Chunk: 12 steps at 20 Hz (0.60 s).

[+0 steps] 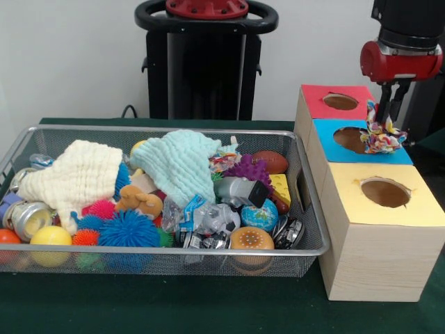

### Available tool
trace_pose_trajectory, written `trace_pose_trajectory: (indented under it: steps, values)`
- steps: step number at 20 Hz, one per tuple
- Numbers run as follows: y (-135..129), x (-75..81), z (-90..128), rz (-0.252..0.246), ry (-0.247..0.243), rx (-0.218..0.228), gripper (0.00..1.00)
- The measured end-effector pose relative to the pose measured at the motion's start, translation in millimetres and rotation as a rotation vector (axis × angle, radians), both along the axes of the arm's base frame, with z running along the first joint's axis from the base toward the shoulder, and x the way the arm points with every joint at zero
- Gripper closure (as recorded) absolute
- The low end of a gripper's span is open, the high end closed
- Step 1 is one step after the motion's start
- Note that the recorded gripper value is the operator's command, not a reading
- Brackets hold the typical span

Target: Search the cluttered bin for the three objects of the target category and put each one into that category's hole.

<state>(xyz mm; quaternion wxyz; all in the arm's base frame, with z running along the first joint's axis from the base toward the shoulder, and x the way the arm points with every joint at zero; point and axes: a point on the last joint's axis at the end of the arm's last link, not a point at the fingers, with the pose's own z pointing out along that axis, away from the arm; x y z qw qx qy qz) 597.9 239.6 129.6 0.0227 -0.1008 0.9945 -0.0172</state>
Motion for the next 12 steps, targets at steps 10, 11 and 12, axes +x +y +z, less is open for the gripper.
trace_pose_trajectory:
  steps: [10,11,12]
  values:
    - [0.6,7.0,-2.7,-0.001,-0.007,0.0,1.0]
    - [0.5,7.6,-2.4,-0.001,-0.009,0.001,1.0]
    - [0.4,8.0,-2.3,-0.001,-0.011,0.001,1.0]
